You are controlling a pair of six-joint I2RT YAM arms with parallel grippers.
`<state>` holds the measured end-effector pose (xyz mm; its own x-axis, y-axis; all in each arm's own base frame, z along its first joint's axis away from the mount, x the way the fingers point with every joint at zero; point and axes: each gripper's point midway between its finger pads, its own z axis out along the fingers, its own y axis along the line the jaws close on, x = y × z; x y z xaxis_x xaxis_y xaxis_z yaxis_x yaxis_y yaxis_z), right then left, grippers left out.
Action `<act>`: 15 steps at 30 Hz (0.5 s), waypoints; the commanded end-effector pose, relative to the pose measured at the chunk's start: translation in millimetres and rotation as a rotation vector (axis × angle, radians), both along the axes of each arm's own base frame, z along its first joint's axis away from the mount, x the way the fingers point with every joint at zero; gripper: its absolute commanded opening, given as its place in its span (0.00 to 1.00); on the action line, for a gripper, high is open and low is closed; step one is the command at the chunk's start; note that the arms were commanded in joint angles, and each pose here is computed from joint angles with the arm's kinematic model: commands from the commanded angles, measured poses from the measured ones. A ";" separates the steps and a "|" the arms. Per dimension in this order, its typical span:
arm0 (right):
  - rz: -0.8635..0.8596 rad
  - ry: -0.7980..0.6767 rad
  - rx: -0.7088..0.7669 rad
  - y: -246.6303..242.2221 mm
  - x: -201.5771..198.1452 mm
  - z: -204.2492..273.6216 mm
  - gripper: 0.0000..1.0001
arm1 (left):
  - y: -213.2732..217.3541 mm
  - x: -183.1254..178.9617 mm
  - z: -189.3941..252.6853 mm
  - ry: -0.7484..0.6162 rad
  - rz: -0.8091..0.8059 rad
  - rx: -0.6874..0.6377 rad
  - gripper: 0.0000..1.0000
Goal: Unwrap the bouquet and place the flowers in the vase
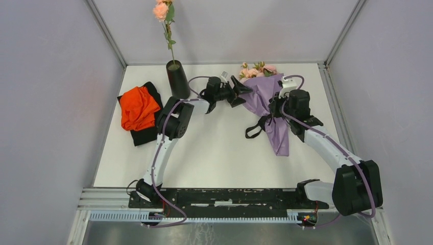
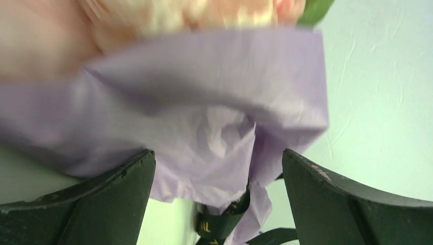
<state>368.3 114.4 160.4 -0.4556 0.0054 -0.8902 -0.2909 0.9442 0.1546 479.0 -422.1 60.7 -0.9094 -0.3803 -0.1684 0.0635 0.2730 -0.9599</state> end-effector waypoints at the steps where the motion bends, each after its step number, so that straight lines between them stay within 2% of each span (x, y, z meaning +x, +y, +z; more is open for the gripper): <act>1: 0.009 -0.010 0.013 5.6 16.7 3.3 0.00 | 38.4 30.2 -80.4 0.123 0.108 0.193 1.00; 4: 0.000 0.009 0.010 6.0 22.1 -3.7 0.00 | 41.5 47.0 -72.3 0.112 0.117 0.192 1.00; 7: -0.026 0.015 0.002 1.3 22.4 -7.7 0.00 | 39.2 46.1 -57.4 0.091 0.106 0.180 1.00; 13: -0.072 0.018 -0.013 -7.9 17.2 -15.1 0.00 | 23.6 -1.9 11.5 -0.014 0.041 0.092 1.00; 15: -0.069 0.025 -0.007 -6.7 17.1 -18.6 0.00 | 10.4 -14.7 36.1 -0.075 0.001 0.106 1.00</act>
<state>379.8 111.3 130.1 -0.5205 0.0010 -0.8539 -0.2457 0.9575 0.1509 496.2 -392.9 60.0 -0.8857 -0.4343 -0.1638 0.0092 0.3363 -0.9417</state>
